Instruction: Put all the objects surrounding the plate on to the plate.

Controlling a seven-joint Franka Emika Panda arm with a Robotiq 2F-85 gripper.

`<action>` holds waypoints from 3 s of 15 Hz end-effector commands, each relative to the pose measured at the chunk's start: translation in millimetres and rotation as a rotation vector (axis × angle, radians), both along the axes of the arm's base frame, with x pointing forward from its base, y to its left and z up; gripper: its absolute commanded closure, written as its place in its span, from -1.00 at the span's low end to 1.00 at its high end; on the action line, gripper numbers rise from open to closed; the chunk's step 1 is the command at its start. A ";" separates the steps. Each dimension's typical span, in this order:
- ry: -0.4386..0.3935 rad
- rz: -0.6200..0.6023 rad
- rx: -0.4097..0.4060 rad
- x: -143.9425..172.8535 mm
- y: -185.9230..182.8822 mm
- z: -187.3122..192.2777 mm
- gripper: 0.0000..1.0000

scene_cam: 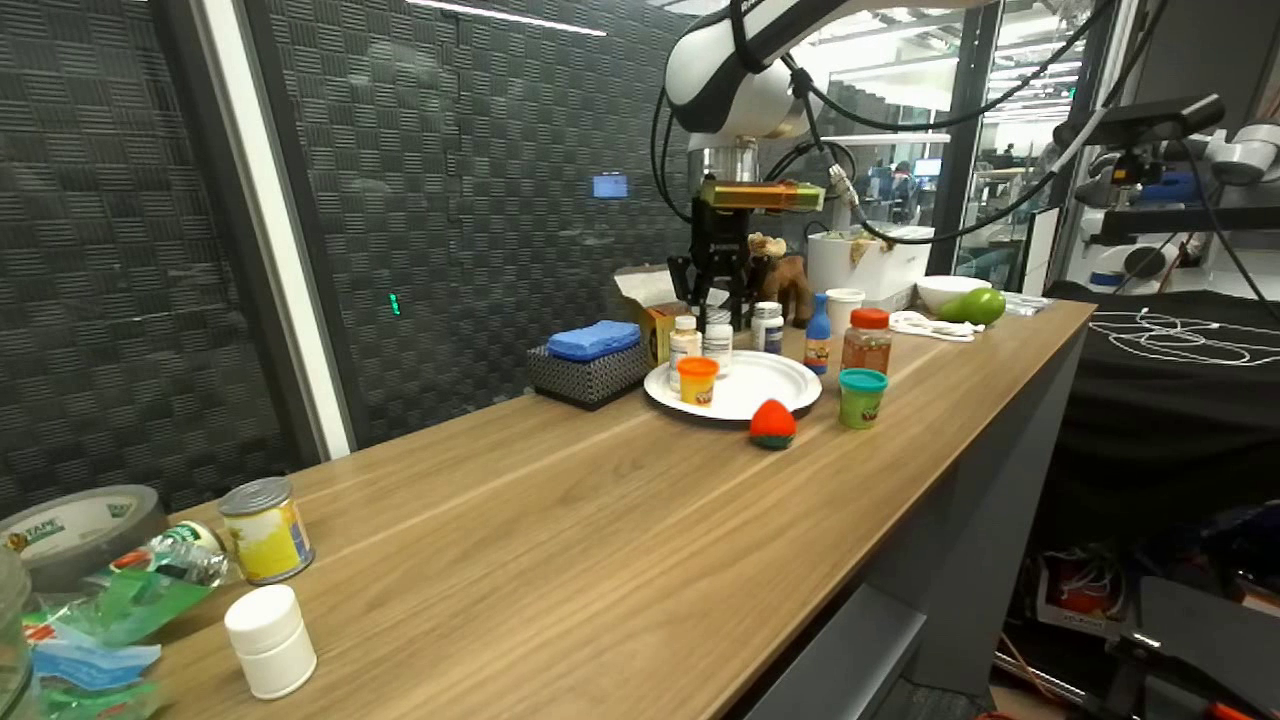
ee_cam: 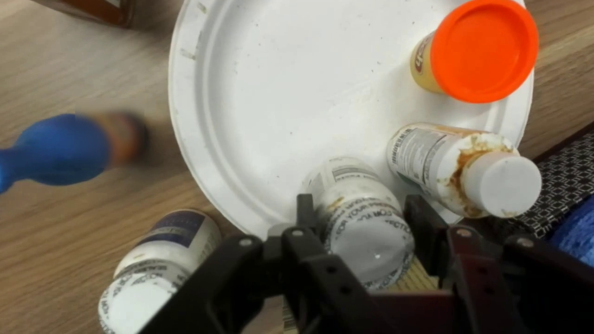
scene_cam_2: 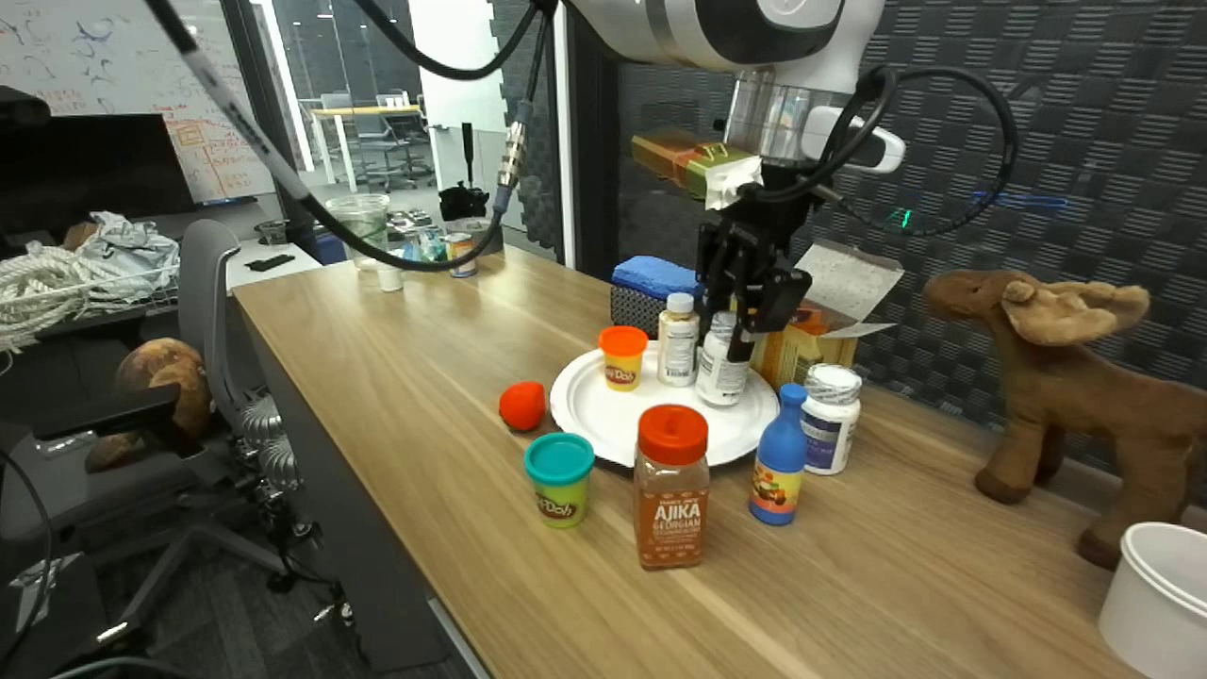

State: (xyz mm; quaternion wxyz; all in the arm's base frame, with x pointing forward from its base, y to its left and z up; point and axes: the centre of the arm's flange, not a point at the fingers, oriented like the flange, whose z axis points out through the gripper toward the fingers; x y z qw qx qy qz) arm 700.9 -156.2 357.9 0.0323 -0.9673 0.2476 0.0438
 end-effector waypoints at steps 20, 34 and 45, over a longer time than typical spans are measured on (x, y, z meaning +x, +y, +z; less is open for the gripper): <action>-0.041 -0.065 -0.145 -22.8 -73.3 61.9 -1.00; -0.008 -0.029 -0.059 -19.6 -98.0 15.3 -1.00; -0.011 0.018 -0.063 -3.6 -83.3 7.0 0.30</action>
